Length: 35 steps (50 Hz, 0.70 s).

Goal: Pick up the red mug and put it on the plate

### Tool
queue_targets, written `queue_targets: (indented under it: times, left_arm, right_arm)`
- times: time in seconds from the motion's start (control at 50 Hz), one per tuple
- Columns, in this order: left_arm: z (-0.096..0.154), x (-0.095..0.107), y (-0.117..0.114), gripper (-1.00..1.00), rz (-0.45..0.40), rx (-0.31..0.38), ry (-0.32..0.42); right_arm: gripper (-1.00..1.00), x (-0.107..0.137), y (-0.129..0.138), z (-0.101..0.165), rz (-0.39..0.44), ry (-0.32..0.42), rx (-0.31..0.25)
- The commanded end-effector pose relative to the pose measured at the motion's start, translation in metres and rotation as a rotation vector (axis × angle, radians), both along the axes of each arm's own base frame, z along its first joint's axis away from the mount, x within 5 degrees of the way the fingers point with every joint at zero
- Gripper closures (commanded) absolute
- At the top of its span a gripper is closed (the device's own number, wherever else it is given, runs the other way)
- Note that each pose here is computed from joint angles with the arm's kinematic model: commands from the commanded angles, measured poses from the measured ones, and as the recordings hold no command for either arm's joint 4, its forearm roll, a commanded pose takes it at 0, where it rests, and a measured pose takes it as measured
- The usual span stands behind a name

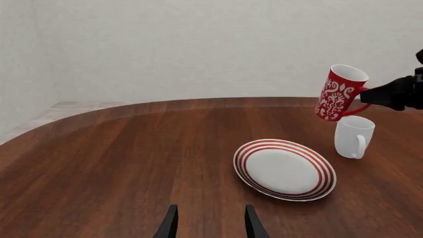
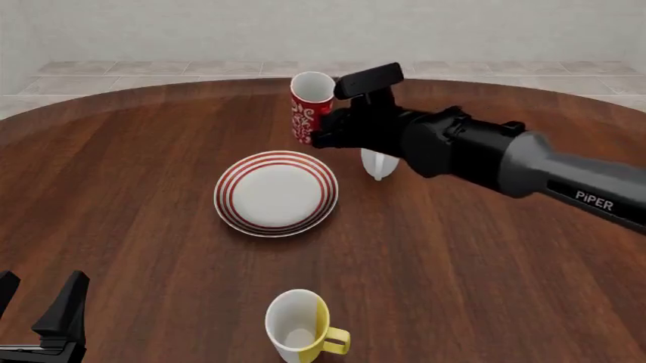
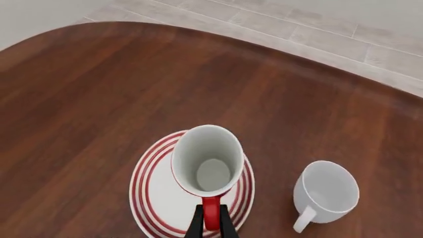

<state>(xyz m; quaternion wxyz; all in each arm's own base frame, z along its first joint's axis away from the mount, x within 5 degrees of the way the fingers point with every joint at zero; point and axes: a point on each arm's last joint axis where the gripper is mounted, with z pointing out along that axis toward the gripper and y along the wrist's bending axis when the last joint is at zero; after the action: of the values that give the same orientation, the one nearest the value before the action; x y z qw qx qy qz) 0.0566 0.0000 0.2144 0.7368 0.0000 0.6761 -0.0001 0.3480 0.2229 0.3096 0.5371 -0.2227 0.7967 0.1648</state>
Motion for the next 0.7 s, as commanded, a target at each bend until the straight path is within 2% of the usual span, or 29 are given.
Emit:
queue_targets:
  times: [0.02, 0.7]
  left_arm:
    - [0.000, 0.000, 0.000, -1.00, 0.000, 0.000, 0.000]
    - [0.000, 0.000, 0.000, -1.00, 0.000, 0.000, 0.000]
  right_arm:
    - [1.00, 0.000, 0.016, -0.006, 0.029, 0.006, 0.000]
    - [1.00, -0.001, 0.032, -0.037, 0.052, 0.062, -0.013]
